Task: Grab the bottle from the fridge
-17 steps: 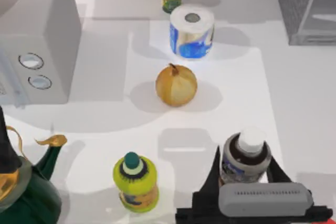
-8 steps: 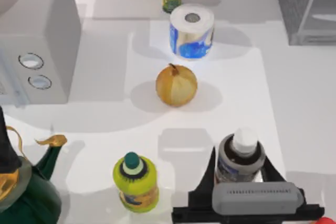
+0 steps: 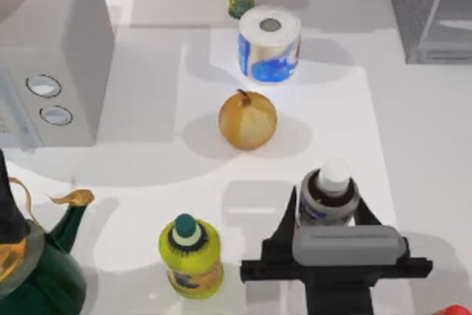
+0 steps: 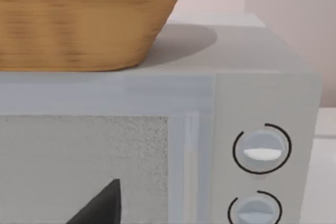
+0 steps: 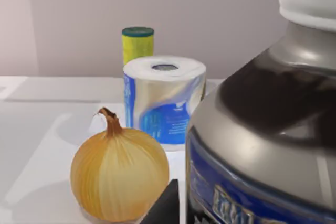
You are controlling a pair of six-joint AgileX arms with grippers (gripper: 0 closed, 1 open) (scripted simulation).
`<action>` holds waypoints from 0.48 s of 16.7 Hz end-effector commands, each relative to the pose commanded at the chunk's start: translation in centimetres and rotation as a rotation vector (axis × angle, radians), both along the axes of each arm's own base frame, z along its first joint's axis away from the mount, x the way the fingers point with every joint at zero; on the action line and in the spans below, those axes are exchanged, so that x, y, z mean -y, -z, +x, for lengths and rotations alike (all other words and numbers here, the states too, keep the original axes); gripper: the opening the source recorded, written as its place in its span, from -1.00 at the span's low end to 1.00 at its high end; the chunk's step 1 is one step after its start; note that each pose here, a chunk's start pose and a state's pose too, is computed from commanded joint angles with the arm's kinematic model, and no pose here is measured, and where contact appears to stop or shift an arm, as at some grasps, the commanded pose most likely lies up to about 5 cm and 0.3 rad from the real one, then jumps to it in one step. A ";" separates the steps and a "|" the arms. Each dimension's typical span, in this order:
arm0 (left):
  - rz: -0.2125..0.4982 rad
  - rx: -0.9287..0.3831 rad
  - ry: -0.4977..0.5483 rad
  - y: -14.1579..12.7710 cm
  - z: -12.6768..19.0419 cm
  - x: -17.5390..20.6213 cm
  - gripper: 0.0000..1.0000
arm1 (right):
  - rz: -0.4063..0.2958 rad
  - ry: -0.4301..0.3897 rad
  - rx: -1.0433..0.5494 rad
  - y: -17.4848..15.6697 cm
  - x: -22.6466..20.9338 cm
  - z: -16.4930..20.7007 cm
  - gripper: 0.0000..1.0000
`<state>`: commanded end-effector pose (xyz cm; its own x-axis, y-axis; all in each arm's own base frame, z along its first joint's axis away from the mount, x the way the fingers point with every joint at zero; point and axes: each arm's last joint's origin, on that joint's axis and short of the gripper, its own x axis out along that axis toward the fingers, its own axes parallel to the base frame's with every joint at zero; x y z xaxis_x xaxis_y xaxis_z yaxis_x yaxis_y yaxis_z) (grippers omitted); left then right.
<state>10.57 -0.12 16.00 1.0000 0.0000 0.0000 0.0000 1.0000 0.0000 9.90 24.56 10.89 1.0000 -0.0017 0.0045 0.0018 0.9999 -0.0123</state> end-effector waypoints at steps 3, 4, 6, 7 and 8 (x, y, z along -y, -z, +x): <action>0.000 0.000 0.000 0.0 0.0 0.0 1.00 | -0.001 0.000 0.000 0.1 0.0 0.1 -1.00; 0.000 0.000 0.000 0.0 0.0 0.0 1.00 | -0.001 0.000 0.000 0.1 0.0 0.1 -1.00; 0.000 0.000 0.000 0.0 0.0 0.0 1.00 | -0.001 0.000 0.000 0.1 0.0 0.1 -0.70; 0.000 0.000 0.000 0.0 0.0 0.0 1.00 | -0.001 0.000 0.000 0.1 0.0 0.1 -0.55; 0.000 0.000 0.000 0.0 0.0 0.0 1.00 | -0.001 0.000 0.000 0.1 0.0 0.1 -0.40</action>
